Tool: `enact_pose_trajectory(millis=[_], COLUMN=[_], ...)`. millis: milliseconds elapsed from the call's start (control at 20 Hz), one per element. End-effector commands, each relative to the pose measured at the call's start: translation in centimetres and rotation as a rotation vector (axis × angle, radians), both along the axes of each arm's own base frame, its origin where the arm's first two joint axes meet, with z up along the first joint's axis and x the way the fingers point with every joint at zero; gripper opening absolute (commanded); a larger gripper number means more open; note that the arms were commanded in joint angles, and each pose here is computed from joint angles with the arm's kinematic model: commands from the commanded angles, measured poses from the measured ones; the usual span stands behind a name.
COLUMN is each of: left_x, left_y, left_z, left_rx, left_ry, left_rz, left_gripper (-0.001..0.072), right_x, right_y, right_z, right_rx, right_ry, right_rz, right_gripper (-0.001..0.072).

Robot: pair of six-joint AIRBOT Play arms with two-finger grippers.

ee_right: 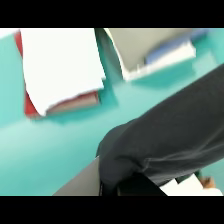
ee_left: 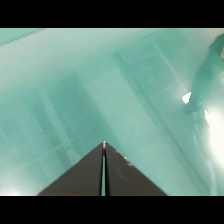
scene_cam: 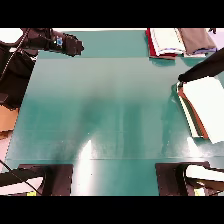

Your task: Fold the shirts.

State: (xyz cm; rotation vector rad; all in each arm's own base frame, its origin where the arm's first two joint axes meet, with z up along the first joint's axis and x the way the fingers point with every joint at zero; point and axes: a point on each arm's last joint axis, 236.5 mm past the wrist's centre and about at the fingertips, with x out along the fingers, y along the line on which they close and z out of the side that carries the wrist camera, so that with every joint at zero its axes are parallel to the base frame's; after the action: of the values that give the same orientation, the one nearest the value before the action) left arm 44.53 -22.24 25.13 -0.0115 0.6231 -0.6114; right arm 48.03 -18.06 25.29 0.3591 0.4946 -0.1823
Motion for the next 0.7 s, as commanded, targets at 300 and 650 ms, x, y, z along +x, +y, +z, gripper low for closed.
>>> enact_pose_trajectory(millis=[300,650], left_x=[-0.4,-0.4], left_y=[0.0,0.0], left_z=[-0.4,-0.4], left_rx=[0.008,0.009], left_ry=[0.022,0.022], left_rz=[-0.007,-0.007], left_gripper=[0.0026,0.0027], right_x=[-4.7,-13.8], right_y=[-0.1,1.3], right_z=[3.3,-1.0], right_rx=[-0.083,0.003], right_ry=[0.056,0.176], right_rz=[-0.066,-0.155], right_gripper=[0.0014,0.0014])
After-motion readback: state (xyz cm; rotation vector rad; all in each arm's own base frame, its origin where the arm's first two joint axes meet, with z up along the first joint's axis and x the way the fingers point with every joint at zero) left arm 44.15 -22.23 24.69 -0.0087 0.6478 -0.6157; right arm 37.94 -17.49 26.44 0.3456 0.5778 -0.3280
